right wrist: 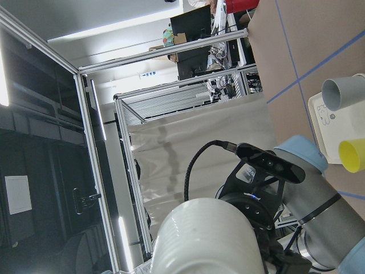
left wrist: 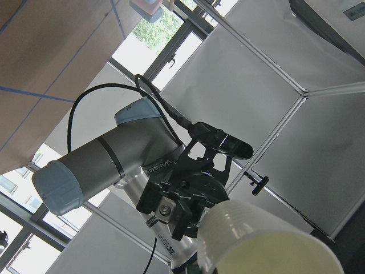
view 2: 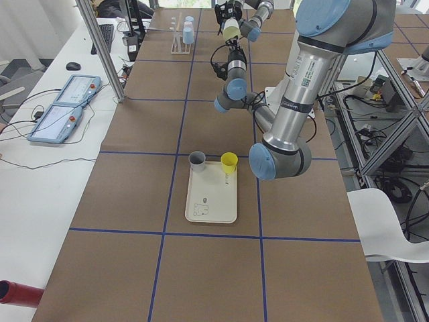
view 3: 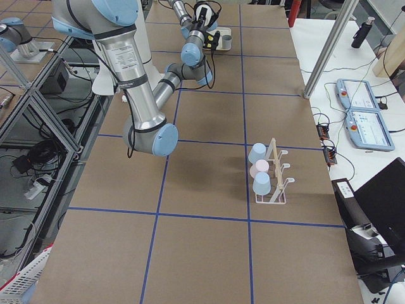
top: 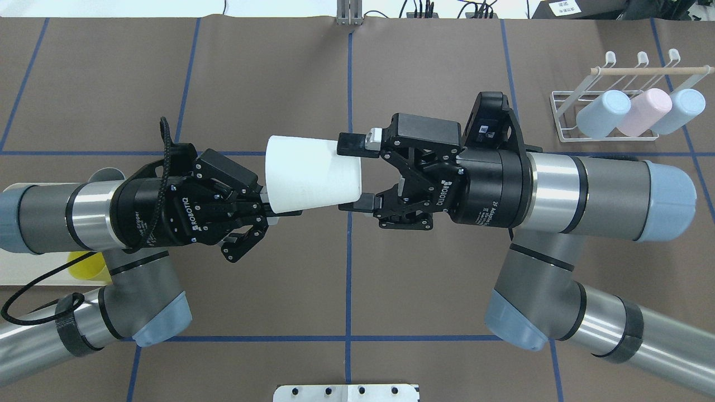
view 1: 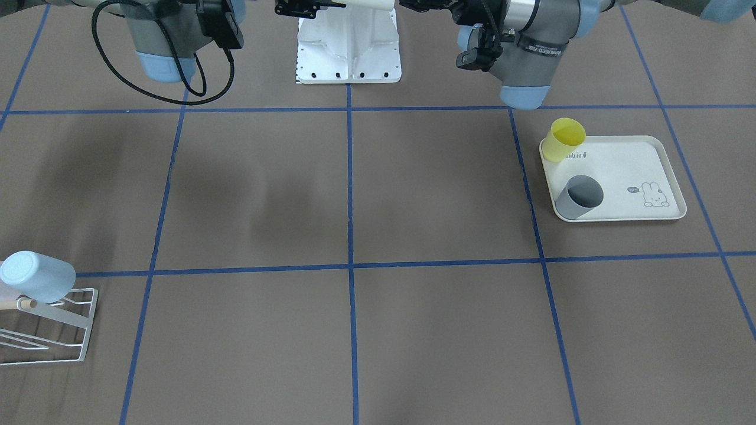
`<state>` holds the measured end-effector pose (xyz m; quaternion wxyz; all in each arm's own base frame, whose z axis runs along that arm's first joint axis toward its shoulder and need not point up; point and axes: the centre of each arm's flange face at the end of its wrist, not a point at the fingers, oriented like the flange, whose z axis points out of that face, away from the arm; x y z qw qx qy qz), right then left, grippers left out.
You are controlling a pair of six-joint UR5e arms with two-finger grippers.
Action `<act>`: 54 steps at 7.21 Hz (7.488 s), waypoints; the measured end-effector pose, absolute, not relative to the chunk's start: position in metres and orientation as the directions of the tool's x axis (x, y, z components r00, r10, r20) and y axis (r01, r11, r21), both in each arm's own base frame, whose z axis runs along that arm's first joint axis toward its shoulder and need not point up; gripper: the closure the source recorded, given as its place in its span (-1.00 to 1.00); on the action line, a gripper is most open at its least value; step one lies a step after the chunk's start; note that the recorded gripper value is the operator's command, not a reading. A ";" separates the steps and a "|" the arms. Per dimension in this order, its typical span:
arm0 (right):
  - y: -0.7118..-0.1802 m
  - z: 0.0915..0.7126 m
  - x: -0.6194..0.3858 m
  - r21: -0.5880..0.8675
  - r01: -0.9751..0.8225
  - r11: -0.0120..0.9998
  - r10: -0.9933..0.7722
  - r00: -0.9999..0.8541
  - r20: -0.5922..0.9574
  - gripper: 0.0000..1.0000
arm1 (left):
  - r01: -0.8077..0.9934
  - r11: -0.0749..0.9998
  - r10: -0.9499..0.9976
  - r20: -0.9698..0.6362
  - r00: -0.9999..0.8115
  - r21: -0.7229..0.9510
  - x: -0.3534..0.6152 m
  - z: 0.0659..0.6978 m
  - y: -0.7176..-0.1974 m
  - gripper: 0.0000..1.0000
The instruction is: Transfer IKEA cup to right arm and place on rack
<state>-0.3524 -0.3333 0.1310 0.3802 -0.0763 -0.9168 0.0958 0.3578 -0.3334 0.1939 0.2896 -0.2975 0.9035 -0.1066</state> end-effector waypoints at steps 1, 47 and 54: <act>-0.333 0.132 -0.354 -0.238 0.065 0.969 0.214 -0.700 0.682 -0.90 | -0.476 0.800 -0.599 -0.460 -0.655 -0.365 0.358 0.194 -0.333 1.00; -0.738 0.468 -0.096 0.208 0.065 0.976 -0.203 0.615 0.762 0.45 | 0.315 0.947 -0.099 -0.877 0.470 0.061 0.096 0.388 -0.557 -1.00; -0.723 0.484 -0.121 0.202 0.101 0.974 -0.221 0.613 0.758 -0.04 | 0.314 0.948 -0.105 -0.876 0.471 0.055 0.095 0.377 -0.551 -1.00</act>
